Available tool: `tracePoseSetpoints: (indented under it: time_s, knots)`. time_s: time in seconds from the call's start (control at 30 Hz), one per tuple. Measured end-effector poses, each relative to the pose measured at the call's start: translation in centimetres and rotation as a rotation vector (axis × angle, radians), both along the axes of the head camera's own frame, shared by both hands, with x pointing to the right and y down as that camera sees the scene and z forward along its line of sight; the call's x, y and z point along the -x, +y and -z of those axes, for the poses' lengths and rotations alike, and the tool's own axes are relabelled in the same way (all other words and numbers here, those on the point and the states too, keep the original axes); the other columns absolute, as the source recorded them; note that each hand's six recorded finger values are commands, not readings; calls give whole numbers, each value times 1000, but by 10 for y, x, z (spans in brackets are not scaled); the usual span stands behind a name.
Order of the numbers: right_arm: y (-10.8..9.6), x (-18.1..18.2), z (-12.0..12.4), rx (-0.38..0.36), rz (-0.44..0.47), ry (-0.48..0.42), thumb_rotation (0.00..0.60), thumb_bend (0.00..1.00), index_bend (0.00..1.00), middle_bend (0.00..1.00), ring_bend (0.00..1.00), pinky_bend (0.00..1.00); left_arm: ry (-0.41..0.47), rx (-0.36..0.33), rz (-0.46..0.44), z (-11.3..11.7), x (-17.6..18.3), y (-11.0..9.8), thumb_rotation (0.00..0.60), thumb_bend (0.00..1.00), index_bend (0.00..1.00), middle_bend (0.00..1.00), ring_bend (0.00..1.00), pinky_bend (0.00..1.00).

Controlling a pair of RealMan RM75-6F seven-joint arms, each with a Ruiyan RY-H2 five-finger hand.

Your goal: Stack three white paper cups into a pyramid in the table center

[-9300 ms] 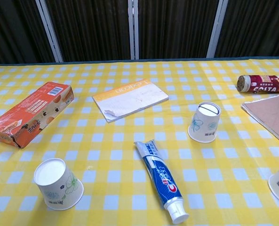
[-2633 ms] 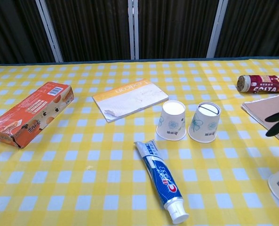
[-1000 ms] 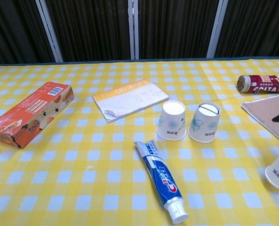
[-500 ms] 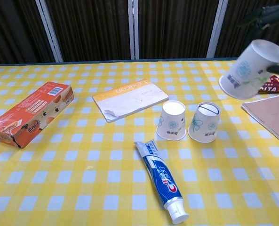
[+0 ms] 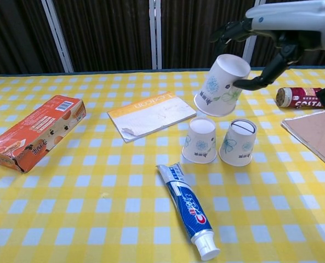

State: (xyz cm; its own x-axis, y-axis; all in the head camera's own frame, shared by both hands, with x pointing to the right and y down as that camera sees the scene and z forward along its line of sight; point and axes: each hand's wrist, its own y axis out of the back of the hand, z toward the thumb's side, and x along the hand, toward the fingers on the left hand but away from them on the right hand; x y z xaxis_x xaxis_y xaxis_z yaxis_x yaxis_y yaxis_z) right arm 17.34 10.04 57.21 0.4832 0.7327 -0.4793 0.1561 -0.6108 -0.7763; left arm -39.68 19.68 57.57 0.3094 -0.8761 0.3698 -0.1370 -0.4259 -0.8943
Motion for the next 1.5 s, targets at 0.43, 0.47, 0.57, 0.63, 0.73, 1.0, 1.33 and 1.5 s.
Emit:
tracePoseSetpoints:
  time_s: [0.43,0.47,0.57,0.63,0.73,1.0,1.33,1.5]
  knots:
    - [-12,-1,-35,26,-54,87,600,289,456,65,0,72,1,18,-2,-2,0,0,600,257,0,0,0,0]
    - [-11,-1,-36,26,-52,92,600,289,456,65,0,72,1,17,-3,-2,0,0,600,257,0,0,0,0]
    - [-9,1,-36,29,-48,96,600,289,456,66,0,72,2,20,-5,-2,-1,0,600,257,0,0,0,0]
    - [-9,1,-35,28,-46,96,600,289,456,66,0,72,2,21,-5,-2,-1,-1,600,257,0,0,0,0]
    - [-8,2,-36,28,-39,105,600,289,456,66,0,72,-1,24,-4,-3,-1,-1,600,256,0,0,0,0]
    - [-2,0,-43,41,-25,163,600,290,455,66,0,72,3,23,-2,-2,1,-1,600,256,0,0,0,0]
    - [1,-2,-43,56,-25,183,600,260,378,27,0,61,7,22,-7,-1,0,0,600,257,0,0,0,0]
    - [3,-2,-43,63,-21,188,600,191,265,0,0,49,8,22,-6,0,-1,0,600,257,0,0,0,0]
